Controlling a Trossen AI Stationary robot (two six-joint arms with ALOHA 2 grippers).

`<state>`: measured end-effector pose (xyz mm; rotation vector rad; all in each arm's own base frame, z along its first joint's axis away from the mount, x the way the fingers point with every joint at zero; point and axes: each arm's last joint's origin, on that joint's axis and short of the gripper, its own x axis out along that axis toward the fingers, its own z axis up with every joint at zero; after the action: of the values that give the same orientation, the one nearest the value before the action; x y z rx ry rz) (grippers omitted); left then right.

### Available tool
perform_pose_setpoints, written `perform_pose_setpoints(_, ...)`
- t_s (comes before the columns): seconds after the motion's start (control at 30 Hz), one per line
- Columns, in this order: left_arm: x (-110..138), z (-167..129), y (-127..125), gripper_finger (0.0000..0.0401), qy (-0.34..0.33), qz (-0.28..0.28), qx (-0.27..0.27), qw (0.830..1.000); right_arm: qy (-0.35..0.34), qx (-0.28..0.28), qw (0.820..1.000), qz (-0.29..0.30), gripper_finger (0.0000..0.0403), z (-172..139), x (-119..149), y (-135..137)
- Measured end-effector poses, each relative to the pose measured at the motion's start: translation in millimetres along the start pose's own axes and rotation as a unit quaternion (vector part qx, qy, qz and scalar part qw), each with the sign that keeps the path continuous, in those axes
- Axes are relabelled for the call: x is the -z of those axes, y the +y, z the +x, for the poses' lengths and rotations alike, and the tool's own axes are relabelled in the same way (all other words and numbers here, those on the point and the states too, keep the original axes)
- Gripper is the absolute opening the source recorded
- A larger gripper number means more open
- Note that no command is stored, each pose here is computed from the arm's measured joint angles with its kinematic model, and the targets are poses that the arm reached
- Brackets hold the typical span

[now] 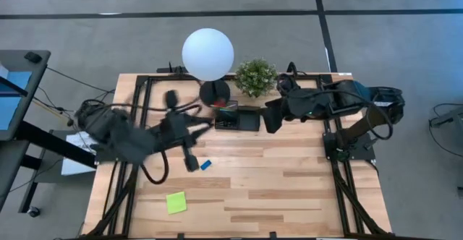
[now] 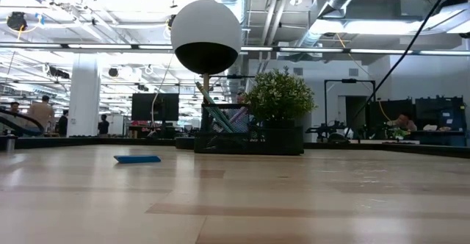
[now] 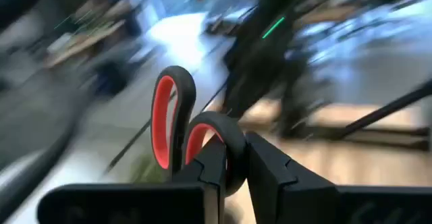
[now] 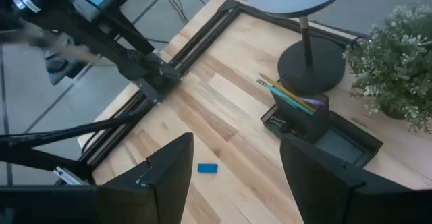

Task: Pick and place office supplies into organizer
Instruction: Put the black scissors into the black desk organizer

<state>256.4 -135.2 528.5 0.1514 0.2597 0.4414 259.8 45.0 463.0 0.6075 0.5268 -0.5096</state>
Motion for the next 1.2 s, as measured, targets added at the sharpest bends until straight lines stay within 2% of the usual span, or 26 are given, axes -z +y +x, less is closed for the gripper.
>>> perform_pose_setpoints(0.07, -20, 9, 2, 0.0025, -0.065, 0.019, 0.081, 0.994, -0.001, -0.005, 1.000, -0.001, 0.0217, 0, 0, 1)
perform_pose_setpoints(0.13, -35, 17, 7, 0.0025, -0.137, 0.047, 0.154, 0.977, 0.003, -0.014, 1.000, -0.026, 0.0217, -1, 1, 3)
perform_pose_setpoints(0.2, -39, 26, 16, 0.0025, -0.161, 0.057, 0.180, 0.969, 0.002, -0.022, 0.999, -0.044, 0.0217, -3, 4, 6)
perform_pose_setpoints(0.3, -32, 41, 33, 0.0025, -0.120, 0.054, 0.188, 0.973, -0.012, -0.032, 0.998, -0.057, 0.0217, -15, 11, 11)
perform_pose_setpoints(0.4, -23, 57, 46, 0.0025, -0.075, 0.050, 0.210, 0.974, -0.059, -0.048, 0.996, -0.052, 0.0216, -44, 13, 9)
perform_pose_setpoints(0.47, -17, 76, 50, 0.0025, -0.068, 0.050, 0.227, 0.970, -0.091, -0.059, 0.993, -0.050, 0.0217, -65, 16, 6)
perform_pose_setpoints(0.63, 10, 131, 54, 0.0025, -0.070, 0.040, 0.300, 0.951, -0.133, -0.078, 0.986, -0.064, 0.0216, -96, 30, 9)
perform_pose_setpoints(0.8, 51, 183, 65, 0.0025, -0.048, -0.010, 0.317, 0.947, -0.133, -0.105, 0.982, -0.088, 0.0215, -111, 48, 16)
perform_pose_setpoints(0.93, 70, 208, 81, 0.0025, -0.084, -0.038, 0.313, 0.945, -0.145, -0.107, 0.978, -0.105, 0.0217, -118, 60, 23)
perform_pose_setpoints(1.07, 91, 227, 92, 0.0025, -0.151, -0.088, 0.317, 0.932, -0.167, -0.103, 0.975, -0.107, 0.0215, -125, 64, 22)
perform_pose_setpoints(1.13, 107, 234, 93, 0.0025, -0.171, -0.114, 0.315, 0.926, -0.176, -0.100, 0.974, -0.106, 0.0215, -127, 65, 22)
perform_pose_setpoints(1.2, 128, 240, 90, 0.0025, -0.164, -0.140, 0.320, 0.923, -0.182, -0.096, 0.973, -0.106, 0.0215, -128, 65, 22)
